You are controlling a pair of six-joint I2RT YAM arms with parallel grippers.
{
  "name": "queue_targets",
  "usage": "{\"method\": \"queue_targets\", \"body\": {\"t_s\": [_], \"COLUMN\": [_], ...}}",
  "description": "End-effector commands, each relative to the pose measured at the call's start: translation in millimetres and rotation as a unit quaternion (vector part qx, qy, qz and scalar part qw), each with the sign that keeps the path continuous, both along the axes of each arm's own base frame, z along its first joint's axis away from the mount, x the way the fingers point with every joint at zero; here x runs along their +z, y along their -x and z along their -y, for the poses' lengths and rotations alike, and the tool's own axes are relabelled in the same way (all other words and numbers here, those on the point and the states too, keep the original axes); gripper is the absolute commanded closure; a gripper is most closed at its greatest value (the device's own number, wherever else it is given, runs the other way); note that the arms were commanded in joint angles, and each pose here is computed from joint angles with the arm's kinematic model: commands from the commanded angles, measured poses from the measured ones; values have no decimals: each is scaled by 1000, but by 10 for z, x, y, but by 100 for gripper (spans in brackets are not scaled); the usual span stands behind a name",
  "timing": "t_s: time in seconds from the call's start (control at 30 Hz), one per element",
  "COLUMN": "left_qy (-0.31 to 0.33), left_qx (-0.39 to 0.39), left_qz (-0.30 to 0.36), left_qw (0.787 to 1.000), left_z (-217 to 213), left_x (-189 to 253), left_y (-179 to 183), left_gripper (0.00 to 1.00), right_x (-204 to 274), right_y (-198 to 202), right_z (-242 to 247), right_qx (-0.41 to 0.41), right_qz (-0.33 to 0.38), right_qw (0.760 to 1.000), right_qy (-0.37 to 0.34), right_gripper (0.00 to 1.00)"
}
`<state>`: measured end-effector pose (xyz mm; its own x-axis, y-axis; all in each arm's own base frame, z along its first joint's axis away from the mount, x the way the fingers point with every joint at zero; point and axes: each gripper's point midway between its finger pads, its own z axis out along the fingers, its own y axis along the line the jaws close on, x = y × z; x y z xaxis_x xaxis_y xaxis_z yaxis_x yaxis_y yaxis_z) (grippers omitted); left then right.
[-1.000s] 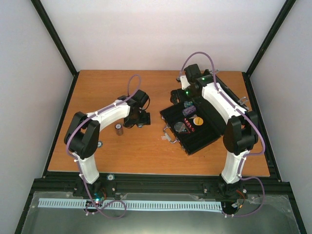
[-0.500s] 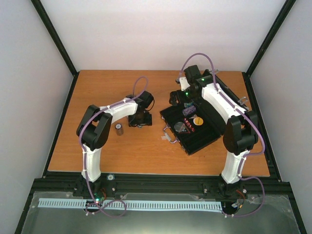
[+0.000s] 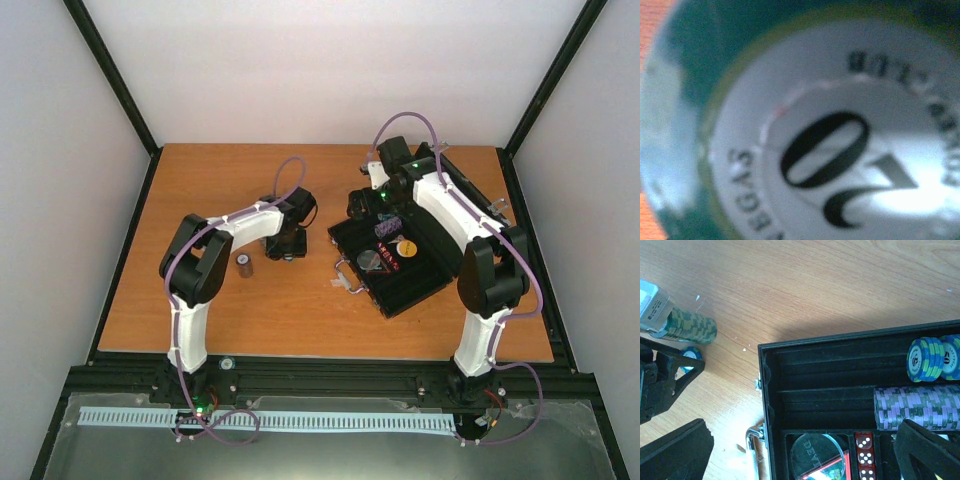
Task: Pack up texas hold em set
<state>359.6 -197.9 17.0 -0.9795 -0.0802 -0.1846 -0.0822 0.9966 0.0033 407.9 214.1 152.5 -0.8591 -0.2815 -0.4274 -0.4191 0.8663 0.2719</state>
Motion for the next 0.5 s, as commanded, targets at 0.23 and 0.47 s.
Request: {"method": "queue_targets", "body": {"t_s": [0.23,0.47], "left_qy": [8,23], "left_qx": [6,8], "left_qz": [5,31], "left_qw": [1000,999], "left_z": [-65,-65], "left_x": [15,334], "left_y": [94,94], "left_gripper": [68,64], "right_x": [56,61], "right_y": [16,9], "right_z": [-2,24], "right_qx": [2,0], "right_qz": [7,10], "right_qw": [1000,1000], "right_qy": [-3,4], "right_gripper": [0,0]}}
